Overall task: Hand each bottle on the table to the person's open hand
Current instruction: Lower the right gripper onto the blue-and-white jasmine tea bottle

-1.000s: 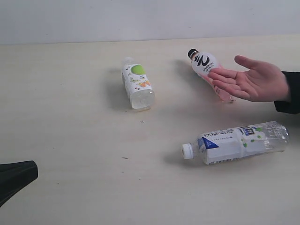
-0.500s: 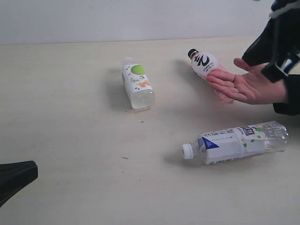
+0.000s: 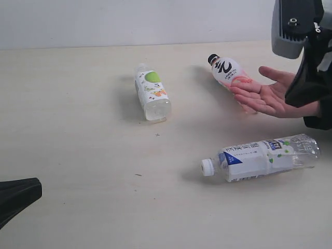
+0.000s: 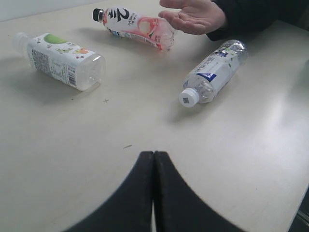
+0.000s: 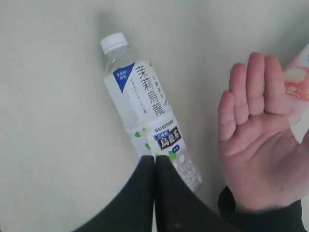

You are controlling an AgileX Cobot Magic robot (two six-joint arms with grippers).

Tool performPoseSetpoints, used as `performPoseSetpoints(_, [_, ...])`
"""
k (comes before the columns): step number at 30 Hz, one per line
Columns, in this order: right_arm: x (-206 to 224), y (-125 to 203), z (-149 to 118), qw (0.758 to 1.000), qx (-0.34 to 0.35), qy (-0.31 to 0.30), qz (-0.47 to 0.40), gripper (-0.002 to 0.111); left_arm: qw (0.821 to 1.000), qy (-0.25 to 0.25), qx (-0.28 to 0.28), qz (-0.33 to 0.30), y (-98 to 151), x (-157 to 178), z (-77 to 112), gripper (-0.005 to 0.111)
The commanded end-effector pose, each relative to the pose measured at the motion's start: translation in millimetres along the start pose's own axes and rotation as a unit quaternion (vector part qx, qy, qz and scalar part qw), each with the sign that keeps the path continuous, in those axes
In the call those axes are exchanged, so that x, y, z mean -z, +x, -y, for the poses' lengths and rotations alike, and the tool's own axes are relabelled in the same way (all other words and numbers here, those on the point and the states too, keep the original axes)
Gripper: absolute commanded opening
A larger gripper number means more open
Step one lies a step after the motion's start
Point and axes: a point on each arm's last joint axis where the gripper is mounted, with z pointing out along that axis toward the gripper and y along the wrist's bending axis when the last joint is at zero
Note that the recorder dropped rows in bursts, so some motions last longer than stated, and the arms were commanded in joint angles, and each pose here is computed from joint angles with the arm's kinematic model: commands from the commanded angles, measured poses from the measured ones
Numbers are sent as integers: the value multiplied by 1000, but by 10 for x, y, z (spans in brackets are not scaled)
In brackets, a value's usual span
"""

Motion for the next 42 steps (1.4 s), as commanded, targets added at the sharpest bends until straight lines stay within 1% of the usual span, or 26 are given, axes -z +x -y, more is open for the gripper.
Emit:
performPoseSetpoints(1, [-79,58,-47,999,20,-19,-23,6,1000,1,-5,3,0,3,2,0])
performPoseSetpoints(6, [-213,71,-137,995,88,-32,-36,17,1000,1,-5,3,0,3,2,0])
performPoseSetpoints(9, [-267,58,-178,991,123,-29,-44,29,1000,1,-5,3,0,3,2,0])
performPoseSetpoints(13, [-303,35,-190,990,136,-17,-43,50,1000,1,-5,3,0,3,2,0])
performPoseSetpoints(15, [-304,26,-181,990,136,-11,-39,56,1000,1,-5,3,0,3,2,0])
performPoseSetpoints(17, [-304,24,-178,990,136,-10,-38,60,1000,1,-5,3,0,3,2,0])
performPoseSetpoints(21, [-305,15,-167,990,136,-3,-34,67,1000,1,-5,3,0,3,2,0])
performPoseSetpoints(28, [-401,4,-137,989,143,-16,-43,78,1000,1,-5,3,0,3,2,0])
performPoseSetpoints(34, [-665,-4,-83,988,140,-37,-57,79,1000,1,-5,3,0,3,2,0])
performPoseSetpoints(42, [-1018,45,-40,984,149,-48,-82,79,1000,1,-6,3,0,3,2,0])
